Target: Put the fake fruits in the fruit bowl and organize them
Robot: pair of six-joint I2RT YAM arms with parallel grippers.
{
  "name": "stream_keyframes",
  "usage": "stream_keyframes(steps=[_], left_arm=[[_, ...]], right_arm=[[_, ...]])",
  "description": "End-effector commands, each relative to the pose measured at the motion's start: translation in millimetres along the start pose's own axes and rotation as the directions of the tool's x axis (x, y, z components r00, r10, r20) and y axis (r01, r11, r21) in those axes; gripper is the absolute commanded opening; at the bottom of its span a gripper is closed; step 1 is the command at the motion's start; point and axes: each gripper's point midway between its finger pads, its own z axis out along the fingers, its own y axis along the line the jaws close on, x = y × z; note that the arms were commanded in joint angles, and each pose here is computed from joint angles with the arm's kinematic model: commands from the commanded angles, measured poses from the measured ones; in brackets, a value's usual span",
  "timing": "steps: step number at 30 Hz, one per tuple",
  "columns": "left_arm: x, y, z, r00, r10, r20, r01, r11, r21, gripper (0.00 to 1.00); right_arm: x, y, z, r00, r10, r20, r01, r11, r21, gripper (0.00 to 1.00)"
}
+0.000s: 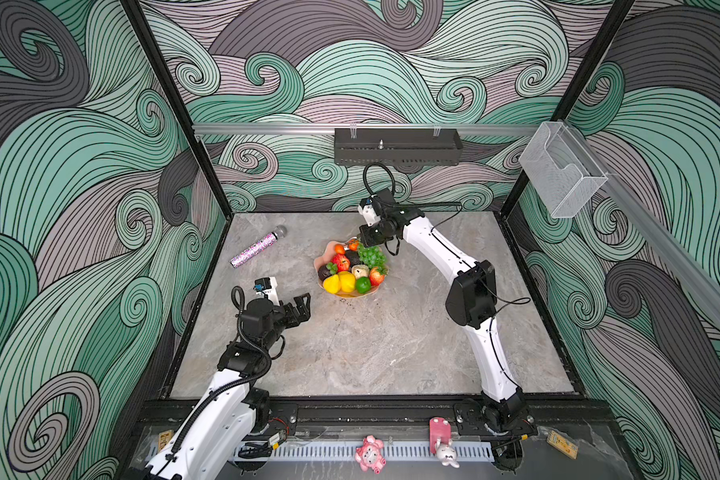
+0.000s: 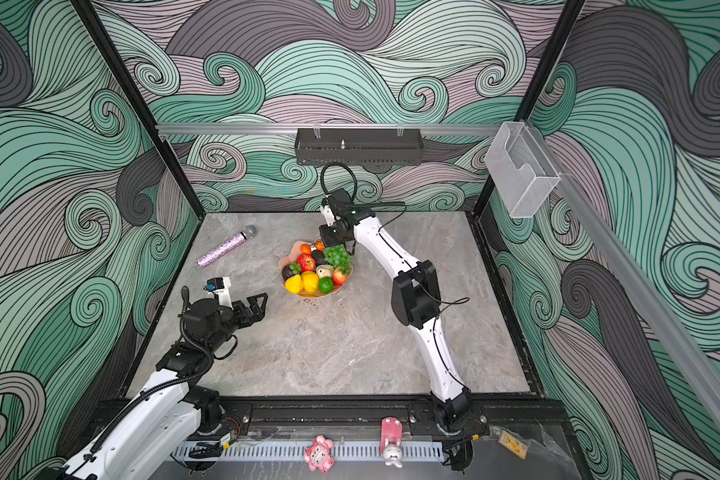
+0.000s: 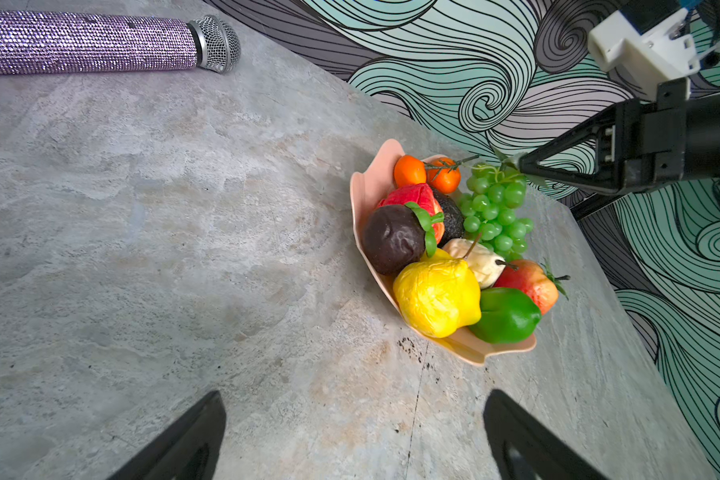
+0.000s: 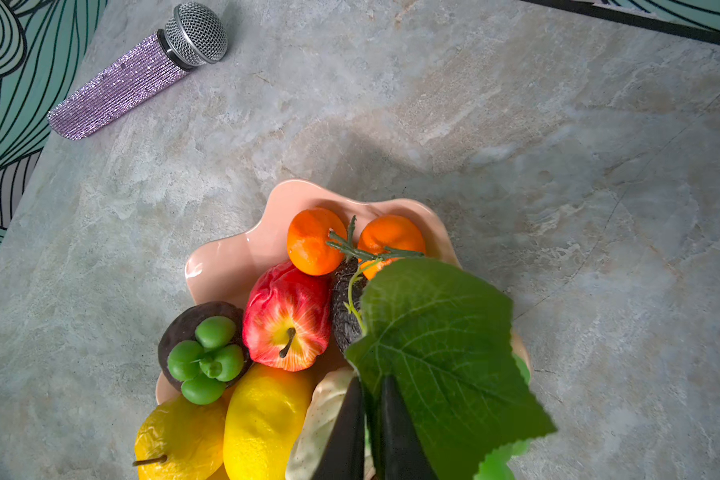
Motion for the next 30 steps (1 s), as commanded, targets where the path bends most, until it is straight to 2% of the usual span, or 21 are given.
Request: stream_keyframes(steps=[1,9,15,19,25,28,30], left_arm=[[-4.9,-2.6,-0.1,1.0,-0.012,0.015,0.011,1.0,0.016,0.99],[-4.6,-2.5,0.2,1.0,-0.013,0.012,0.013,1.0,0.017,0.99],[-5.1,-2.5,0.5,1.0,-0.013,0.012,0.013,1.0,0.017,0.99],[-5.3,-2.9,1.4,1.0,-0.014,0.005,0.014,1.0,0.018,0.99],[-7.0,-2.3,1.2,1.0,-0.015,0.001,0.015,1.0,0.008,0.99],[-12.1,9.4,-1.5,0.999,-0.045,0.0,0.045,0.996,-0.082,0.99],[-16.5,15.2,-7.1,0.998,-0.063,-0.006,0.062,0.988,-0.14,0.99]], right_arm=[[-3.7,2.2,-1.5,1.0,0.001,0.009,-0.001,1.0,0.005,0.17],[-4.7,14.9,-10.2,0.998,-0.058,0.018,0.057,0.998,0.019,0.29],[-8.8,20.4,-38.5,0.997,-0.074,0.039,0.072,0.997,0.033,0.34],[-5.7,30.8,-87.0,0.993,-0.093,0.078,0.092,0.995,0.025,0.35],[21.4,27.1,-169.1,0.968,-0.127,0.217,0.111,0.99,0.082,0.46],[46.5,17.2,-195.8,0.954,-0.125,0.271,0.1,0.989,0.107,0.48],[62.9,7.4,-210.1,0.939,-0.114,0.326,0.073,0.988,0.134,0.54]])
